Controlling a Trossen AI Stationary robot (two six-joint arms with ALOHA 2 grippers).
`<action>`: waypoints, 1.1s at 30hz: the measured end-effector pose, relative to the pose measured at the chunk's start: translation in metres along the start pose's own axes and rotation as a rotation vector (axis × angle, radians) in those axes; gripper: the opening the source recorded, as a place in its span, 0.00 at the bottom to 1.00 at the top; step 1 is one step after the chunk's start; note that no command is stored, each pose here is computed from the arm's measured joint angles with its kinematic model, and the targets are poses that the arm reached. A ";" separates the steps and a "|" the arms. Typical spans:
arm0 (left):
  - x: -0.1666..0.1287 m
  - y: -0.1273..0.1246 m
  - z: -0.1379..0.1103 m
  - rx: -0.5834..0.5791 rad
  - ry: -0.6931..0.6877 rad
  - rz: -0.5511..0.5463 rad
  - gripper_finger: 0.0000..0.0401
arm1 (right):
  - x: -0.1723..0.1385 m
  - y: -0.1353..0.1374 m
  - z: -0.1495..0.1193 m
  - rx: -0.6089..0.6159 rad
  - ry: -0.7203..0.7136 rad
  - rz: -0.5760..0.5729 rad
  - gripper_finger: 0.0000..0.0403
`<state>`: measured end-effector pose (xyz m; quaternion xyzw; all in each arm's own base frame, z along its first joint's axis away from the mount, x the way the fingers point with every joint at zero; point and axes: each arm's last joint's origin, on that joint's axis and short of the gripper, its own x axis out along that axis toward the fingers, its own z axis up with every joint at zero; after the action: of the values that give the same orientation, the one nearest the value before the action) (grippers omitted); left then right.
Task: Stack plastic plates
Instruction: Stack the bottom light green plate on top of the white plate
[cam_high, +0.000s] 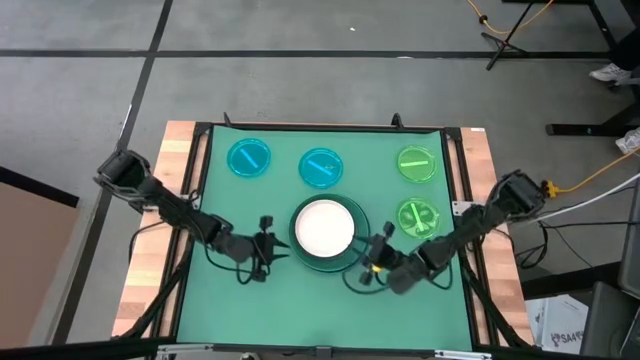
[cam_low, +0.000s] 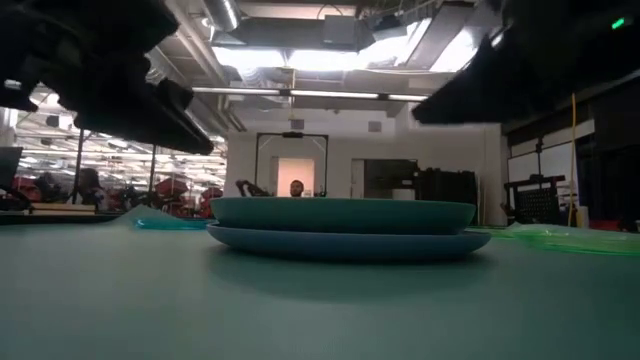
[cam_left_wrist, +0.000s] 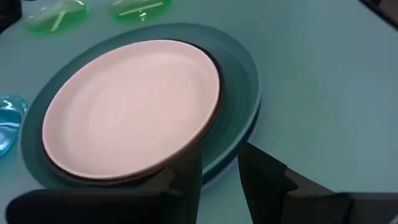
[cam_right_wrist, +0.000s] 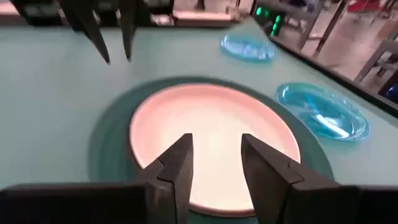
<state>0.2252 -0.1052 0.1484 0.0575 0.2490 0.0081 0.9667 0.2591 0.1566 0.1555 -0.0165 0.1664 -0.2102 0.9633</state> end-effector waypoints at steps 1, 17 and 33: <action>0.000 0.001 -0.003 -0.004 -0.002 0.003 0.24 | 0.003 -0.003 0.000 -0.012 0.021 0.002 0.31; -0.018 0.020 0.020 0.017 -0.121 -0.044 0.24 | -0.037 -0.068 0.032 0.085 0.353 0.117 0.31; -0.016 0.028 0.020 0.016 -0.111 -0.018 0.24 | -0.052 -0.089 -0.003 0.243 0.863 -0.055 0.47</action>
<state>0.2213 -0.0807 0.1765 0.0635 0.1957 -0.0060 0.9786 0.1780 0.0976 0.1780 0.1813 0.5265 -0.2415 0.7947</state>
